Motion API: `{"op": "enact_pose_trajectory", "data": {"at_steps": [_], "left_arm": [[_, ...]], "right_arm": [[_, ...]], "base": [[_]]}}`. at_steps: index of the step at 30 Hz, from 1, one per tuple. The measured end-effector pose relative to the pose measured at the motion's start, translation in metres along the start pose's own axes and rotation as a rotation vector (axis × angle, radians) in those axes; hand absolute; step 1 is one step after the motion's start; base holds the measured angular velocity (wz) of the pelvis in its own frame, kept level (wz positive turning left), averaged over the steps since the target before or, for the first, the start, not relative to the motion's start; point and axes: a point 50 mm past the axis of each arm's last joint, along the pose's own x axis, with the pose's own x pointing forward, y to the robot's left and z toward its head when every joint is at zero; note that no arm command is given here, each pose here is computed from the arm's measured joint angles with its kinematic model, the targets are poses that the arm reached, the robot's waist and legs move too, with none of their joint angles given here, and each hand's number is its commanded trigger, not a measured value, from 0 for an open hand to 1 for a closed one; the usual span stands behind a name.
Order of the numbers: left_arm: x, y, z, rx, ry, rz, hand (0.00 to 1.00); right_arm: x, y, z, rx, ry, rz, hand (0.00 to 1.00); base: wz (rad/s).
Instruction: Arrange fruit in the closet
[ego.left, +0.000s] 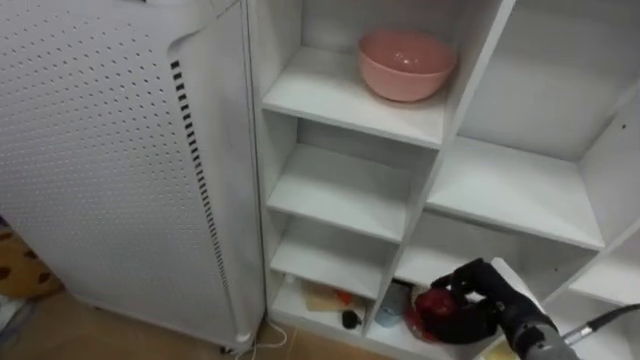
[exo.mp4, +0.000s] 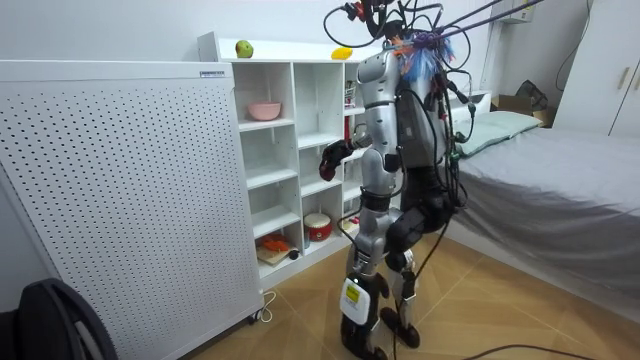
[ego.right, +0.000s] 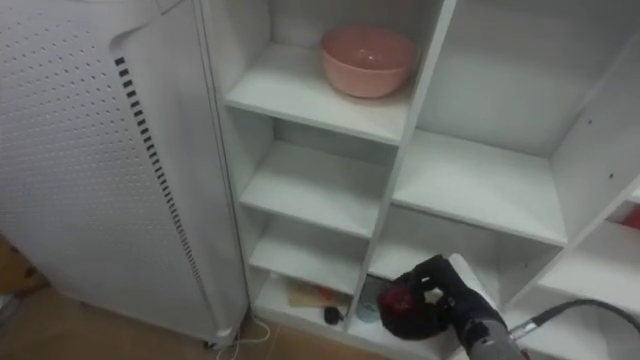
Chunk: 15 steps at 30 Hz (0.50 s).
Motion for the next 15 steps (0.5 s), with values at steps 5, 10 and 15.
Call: {"op": "enact_pose_trajectory", "data": {"at_steps": [5,10,15], "left_arm": [[0.0,0.0,0.001,-0.02,-0.001,0.002,0.0],[0.0,0.0,0.008,-0.022,-0.027,0.01,0.0],[-0.001,0.008,0.017,-0.033,-0.07,0.041,0.0]], "right_arm": [[0.004,-0.005,0.01,-0.094,-0.035,-0.067,1.0],[0.011,-0.021,0.011,-0.168,-0.026,-0.137,1.0],[0.019,-0.062,0.031,-0.255,-0.077,-0.312,1.0]], "base": [[0.09],[0.1],[0.1]]}}
